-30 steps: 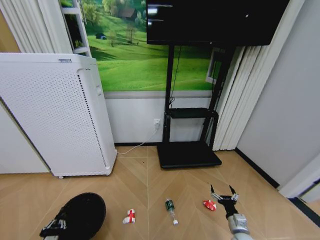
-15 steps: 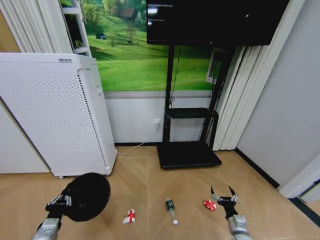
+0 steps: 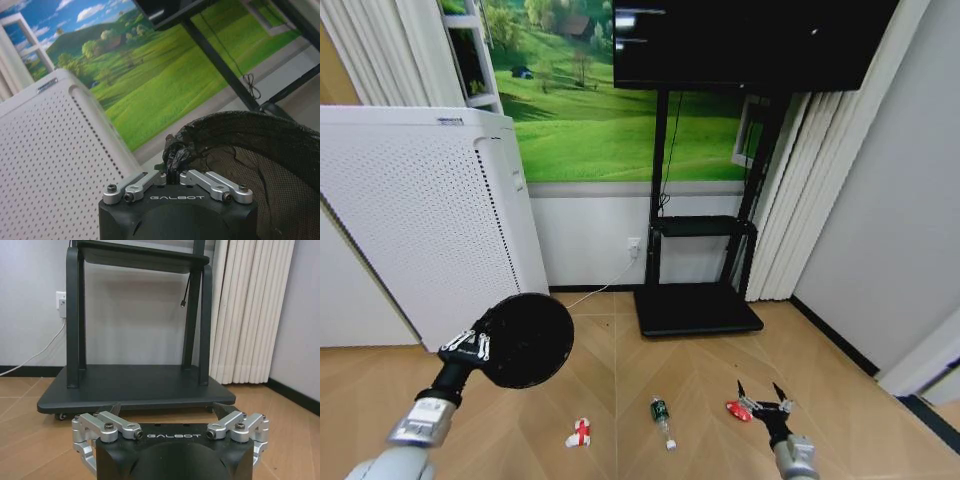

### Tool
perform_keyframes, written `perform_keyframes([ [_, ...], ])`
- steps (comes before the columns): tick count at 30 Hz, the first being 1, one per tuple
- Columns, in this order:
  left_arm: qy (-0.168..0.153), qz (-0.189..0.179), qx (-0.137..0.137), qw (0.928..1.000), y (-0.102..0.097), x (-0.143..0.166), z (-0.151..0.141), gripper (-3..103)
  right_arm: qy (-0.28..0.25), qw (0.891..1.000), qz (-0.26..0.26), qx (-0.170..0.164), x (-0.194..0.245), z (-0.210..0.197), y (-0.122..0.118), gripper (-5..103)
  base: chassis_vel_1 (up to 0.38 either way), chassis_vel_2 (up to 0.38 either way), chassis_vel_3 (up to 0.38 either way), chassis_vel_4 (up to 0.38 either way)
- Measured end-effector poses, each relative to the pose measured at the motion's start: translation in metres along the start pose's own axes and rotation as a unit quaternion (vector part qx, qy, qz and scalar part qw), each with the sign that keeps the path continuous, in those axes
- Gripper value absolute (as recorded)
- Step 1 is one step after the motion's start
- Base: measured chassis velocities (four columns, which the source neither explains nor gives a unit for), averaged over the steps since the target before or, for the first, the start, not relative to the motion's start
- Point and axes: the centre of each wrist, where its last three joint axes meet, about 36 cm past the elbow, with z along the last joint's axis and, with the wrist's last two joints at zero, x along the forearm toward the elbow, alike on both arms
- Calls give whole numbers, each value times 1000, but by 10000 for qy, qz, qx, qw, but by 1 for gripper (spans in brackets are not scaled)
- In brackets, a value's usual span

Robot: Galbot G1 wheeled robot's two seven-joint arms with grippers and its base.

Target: Pick up the trash bin and place the garbage on the floor into it.

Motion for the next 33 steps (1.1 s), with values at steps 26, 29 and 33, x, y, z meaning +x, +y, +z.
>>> perform_keyframes([
  [26, -169, 70, 19, 9998, -11, 7, 11, 6, -16, 9981, -248, 569, -1, 10, 8, 100, 33, 24, -31, -31],
  [29, -165, 78, 34, 9998, -13, 6, 12, 6, -9, 9981, -241, 569, 0, 12, 8, 100, 181, 183, -180, -201],
  [33, -177, 89, 44, 9998, -14, 5, 12, 6, 0, 9981, -234, 573, 1, 14, 8, 100, 232, 224, -213, -242],
])
